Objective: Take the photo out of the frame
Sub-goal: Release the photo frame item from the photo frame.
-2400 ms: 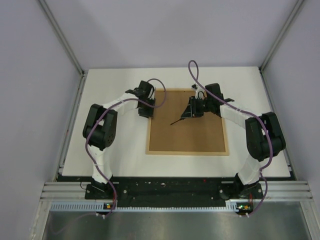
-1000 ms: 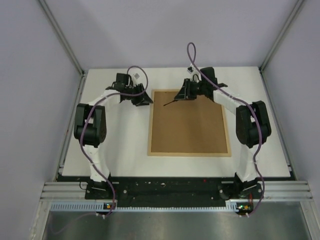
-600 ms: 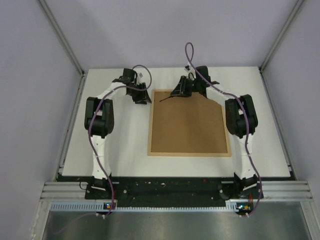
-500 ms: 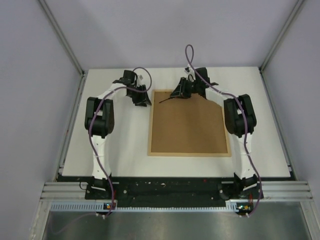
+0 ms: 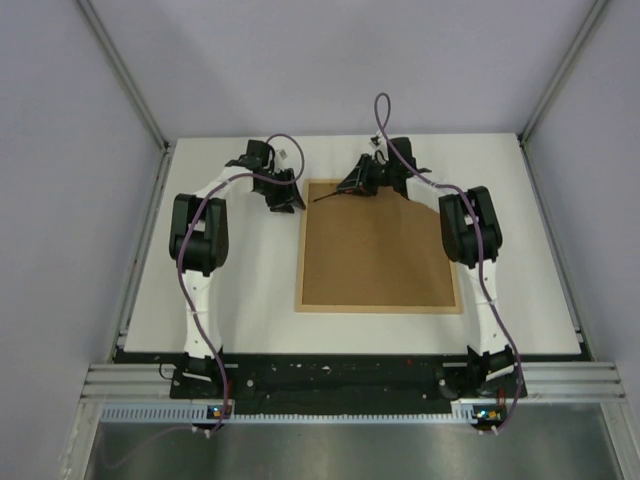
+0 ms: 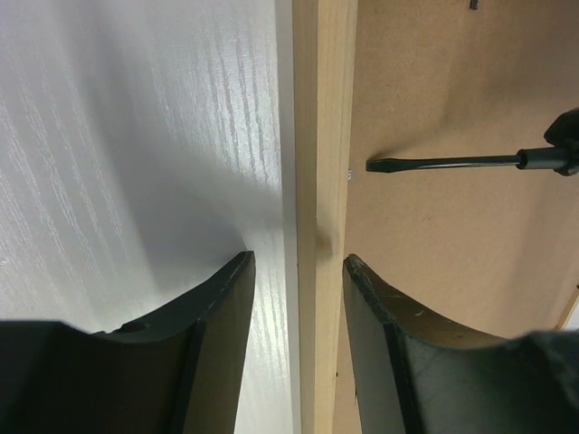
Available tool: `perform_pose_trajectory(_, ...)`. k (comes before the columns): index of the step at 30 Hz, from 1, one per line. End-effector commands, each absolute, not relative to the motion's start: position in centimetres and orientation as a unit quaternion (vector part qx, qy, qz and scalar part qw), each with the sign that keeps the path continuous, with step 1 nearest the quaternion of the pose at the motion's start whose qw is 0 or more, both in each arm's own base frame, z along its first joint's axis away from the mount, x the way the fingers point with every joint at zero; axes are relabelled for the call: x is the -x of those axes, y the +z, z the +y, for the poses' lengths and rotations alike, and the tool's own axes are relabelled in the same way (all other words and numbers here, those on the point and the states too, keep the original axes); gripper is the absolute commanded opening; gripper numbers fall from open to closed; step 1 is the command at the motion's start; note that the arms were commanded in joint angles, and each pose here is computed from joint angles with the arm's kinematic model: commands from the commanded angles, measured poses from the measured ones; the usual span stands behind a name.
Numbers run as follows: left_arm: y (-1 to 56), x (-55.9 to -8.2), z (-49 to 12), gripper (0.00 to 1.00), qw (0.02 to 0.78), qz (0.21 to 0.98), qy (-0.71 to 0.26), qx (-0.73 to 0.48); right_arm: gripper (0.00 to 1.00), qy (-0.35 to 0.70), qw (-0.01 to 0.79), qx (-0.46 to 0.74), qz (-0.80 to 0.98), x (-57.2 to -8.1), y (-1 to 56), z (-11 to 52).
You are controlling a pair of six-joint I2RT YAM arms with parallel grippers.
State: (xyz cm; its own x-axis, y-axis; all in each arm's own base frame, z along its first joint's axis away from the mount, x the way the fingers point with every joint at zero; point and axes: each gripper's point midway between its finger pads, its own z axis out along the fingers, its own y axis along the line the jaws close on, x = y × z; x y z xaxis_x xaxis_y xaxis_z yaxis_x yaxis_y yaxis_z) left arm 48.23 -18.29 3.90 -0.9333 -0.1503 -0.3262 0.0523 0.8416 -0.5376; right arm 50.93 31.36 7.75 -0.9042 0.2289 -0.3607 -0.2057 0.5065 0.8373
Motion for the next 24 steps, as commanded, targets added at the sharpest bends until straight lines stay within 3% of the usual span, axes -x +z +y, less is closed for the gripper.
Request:
perform_pose_trajectory(1, 4.2, -48.8, -18.5, 0.51, 0.189, 0.94, -0.283, 0.015, 0.0, 0.504, 0.237, -0.014, 0.831, -52.7, 8.1, 31.7)
perform_pose_trajectory(5, 4.1, -48.7, -18.6, 0.52, 0.187, 0.939, -0.288, 0.015, 0.0, 0.505, 0.229, -0.017, 0.832, -52.6, 7.6, 31.7)
perform_pose_trajectory(10, 3.9, -48.8, -18.8, 0.62, 0.183, 0.939, -0.29, 0.02, 0.0, 0.513, 0.215, -0.018, 0.831, -51.6, 7.3, 32.0)
perform_pose_trajectory(24, 3.8, -48.8, -19.0, 0.57, 0.182, 0.937, -0.299, 0.023, 0.0, 0.535, 0.184, -0.036, 0.823, -50.6, 7.0, 32.2)
